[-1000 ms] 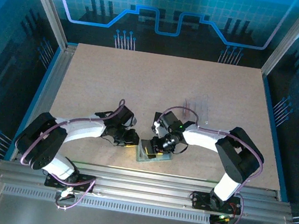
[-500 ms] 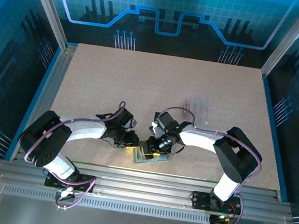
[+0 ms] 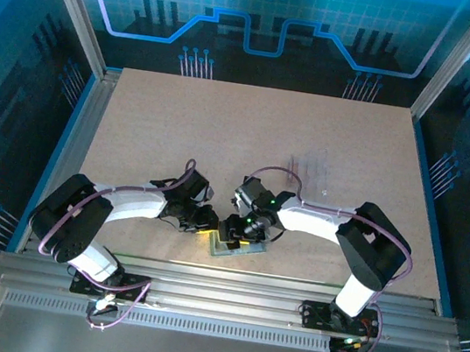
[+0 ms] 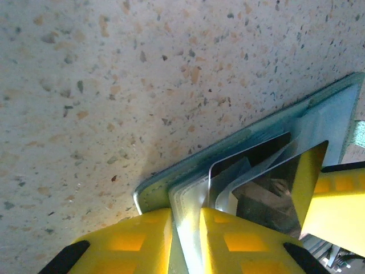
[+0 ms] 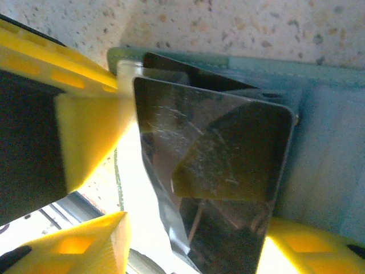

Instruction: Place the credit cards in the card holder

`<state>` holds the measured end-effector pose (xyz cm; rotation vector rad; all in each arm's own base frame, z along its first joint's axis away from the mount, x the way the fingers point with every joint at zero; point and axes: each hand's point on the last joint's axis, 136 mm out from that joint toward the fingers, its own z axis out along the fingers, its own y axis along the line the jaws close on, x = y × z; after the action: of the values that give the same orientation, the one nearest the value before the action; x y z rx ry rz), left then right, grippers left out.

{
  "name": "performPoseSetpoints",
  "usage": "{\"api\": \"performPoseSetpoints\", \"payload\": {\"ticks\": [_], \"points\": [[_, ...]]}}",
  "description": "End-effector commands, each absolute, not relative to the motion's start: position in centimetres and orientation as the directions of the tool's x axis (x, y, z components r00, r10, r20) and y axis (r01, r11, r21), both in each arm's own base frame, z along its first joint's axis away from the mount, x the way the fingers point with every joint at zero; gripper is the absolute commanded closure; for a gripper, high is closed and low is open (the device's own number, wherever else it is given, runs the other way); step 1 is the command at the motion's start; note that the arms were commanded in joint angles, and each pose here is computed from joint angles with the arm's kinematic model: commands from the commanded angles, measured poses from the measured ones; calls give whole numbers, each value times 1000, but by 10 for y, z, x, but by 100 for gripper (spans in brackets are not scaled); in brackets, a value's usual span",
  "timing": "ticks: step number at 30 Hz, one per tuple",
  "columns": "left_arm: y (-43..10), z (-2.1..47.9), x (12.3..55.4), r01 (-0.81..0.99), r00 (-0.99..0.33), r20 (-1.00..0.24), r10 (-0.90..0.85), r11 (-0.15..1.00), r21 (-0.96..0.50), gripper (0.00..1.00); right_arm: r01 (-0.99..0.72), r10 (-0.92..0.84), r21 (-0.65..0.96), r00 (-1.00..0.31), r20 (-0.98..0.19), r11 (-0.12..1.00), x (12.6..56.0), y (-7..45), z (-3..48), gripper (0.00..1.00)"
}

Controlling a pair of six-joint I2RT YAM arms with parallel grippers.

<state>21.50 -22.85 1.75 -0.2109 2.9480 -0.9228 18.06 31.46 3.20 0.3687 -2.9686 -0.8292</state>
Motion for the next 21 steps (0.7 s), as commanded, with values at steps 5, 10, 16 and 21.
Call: {"api": "performPoseSetpoints", "payload": {"ticks": [5, 10, 16, 21], "points": [[-229, 7, 209, -126, -990, 17, -141, 813, -568, 78, -247, -246, 407, -968, -56, 879, 185, 300, 43, 40], [-228, 7, 209, -123, -990, 16, -138, 816, -565, 78, -256, -252, 360, -966, -57, 897, 185, 294, 43, 39], [-227, 6, 208, -125, -990, 17, -139, 819, -561, 78, -325, -287, 315, -944, -161, 892, 189, 290, 71, 43], [-227, 5, 207, -125, -990, 18, -138, 819, -561, 78, -298, -267, 108, -935, -234, 948, 203, 247, 91, 46]]}}
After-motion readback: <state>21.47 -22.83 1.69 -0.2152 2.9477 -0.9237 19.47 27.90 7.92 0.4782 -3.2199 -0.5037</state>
